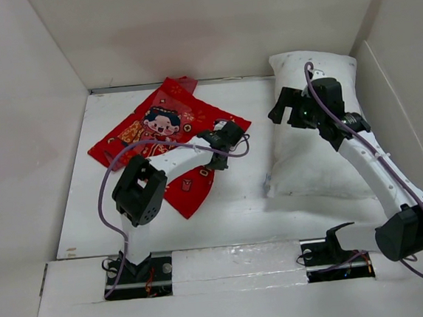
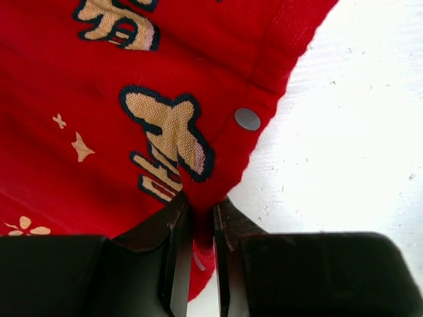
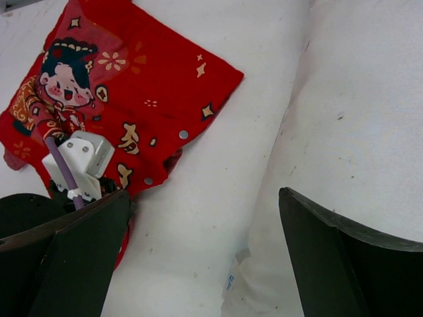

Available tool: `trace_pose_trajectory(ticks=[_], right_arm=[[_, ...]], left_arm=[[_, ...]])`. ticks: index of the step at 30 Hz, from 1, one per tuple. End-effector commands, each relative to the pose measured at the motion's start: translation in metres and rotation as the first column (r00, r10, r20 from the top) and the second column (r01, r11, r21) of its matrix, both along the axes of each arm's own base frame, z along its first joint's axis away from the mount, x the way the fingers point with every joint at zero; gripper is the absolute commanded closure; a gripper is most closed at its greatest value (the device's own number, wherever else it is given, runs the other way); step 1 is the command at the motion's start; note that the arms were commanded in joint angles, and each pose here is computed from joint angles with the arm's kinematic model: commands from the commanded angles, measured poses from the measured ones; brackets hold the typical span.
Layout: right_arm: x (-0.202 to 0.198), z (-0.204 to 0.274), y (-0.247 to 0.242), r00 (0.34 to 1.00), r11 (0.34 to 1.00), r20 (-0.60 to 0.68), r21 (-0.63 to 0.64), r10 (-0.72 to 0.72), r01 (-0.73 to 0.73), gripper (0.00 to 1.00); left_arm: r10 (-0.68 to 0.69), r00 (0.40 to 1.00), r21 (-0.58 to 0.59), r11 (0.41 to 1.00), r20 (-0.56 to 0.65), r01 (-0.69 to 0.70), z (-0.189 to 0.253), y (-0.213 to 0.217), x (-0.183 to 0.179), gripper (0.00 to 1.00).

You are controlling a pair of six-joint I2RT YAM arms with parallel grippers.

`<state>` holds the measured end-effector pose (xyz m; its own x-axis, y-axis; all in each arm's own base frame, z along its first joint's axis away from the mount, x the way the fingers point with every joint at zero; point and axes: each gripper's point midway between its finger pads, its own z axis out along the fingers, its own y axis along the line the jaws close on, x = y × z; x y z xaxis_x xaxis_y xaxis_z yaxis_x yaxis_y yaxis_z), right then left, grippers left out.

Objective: Put the pillow into the pillowcase

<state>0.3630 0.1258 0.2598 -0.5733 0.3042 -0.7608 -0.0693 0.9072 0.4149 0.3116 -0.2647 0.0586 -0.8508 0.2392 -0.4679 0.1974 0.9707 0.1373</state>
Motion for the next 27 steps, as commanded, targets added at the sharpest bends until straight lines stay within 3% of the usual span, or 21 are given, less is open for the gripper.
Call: trace_pose_trajectory(ticks=[1,6,9,11,16,20,27], right_arm=[[0.008,0.016,0.007,0.998,1.000,0.064,0.011,0.022,-0.023,0.01],[0.010,0.017,0.007,0.998,1.000,0.064,0.011,0.022,-0.023,0.01],[0.010,0.017,0.007,0.997,1.000,0.067,0.003,0.027,-0.027,0.01],[0.010,0.017,0.007,0.997,1.000,0.067,0.003,0.027,-0.027,0.01],[0.010,0.017,0.007,0.997,1.000,0.067,0.003,0.027,-0.027,0.01],[0.009,0.017,0.010,0.997,0.999,0.067,0.003,0.036,-0.036,0.01],[0.011,0.015,0.013,0.997,0.999,0.066,0.008,0.045,-0.046,0.01]], left_arm=[[-0.003,0.998,-0.058,0.998,0.057,0.006,0.037,-0.006,0.006,0.88],[-0.014,0.998,-0.066,0.998,0.057,0.018,0.037,-0.009,0.006,0.71],[-0.018,0.999,-0.065,0.998,0.045,0.021,0.033,-0.010,0.005,0.76],[-0.018,0.999,-0.066,0.998,0.046,0.021,0.031,-0.010,0.005,0.87],[-0.018,0.999,-0.060,0.998,0.040,0.021,0.027,-0.009,0.005,0.87],[-0.018,0.999,-0.053,0.998,0.033,0.020,0.024,-0.008,0.003,0.94],[0.009,0.993,-0.096,0.995,0.114,0.002,0.067,-0.007,0.011,0.98]])
